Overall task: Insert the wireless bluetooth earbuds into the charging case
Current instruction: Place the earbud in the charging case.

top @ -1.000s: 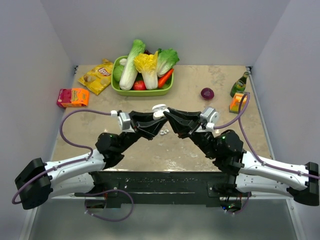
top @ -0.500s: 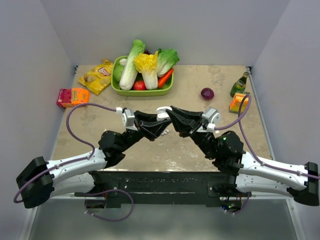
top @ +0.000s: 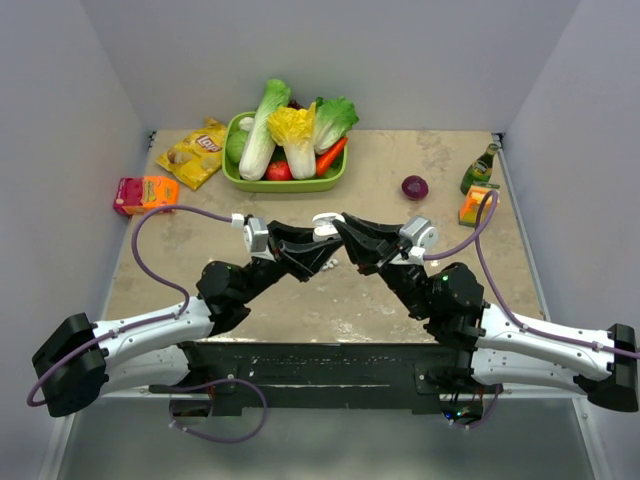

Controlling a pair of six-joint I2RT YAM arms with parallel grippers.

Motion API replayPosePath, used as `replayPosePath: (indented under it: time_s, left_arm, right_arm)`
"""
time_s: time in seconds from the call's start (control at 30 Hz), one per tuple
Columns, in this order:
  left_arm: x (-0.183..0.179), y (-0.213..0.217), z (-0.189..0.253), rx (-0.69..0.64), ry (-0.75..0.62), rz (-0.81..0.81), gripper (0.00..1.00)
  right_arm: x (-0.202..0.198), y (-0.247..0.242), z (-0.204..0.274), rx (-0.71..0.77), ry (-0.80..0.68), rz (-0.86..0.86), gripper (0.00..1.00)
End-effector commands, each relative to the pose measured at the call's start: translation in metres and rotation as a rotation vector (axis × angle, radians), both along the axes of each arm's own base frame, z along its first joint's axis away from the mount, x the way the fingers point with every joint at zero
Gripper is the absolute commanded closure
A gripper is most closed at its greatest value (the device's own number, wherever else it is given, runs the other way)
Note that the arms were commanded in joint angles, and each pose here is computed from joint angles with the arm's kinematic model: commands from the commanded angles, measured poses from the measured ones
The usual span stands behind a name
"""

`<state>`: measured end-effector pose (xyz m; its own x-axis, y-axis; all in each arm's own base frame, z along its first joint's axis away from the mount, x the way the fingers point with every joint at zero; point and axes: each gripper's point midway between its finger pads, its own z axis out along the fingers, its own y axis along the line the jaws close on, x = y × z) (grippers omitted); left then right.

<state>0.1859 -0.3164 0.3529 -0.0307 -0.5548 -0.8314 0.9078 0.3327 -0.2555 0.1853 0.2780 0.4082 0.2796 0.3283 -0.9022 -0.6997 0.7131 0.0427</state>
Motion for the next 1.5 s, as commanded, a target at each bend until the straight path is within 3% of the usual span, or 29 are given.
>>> replayPosePath:
  time_s: [0.0,1.47]
  left_arm:
    - [-0.008,0.010,0.037,-0.095,-0.072,-0.006,1.00]
    - [-0.009,0.016,0.046,-0.119,-0.098,0.009,1.00]
  right_arm:
    - [0.000,-0.004,0.002,0.014,0.001,-0.012,1.00]
    - [-0.002,0.000,-0.020,-0.048,0.053,0.011,1.00]
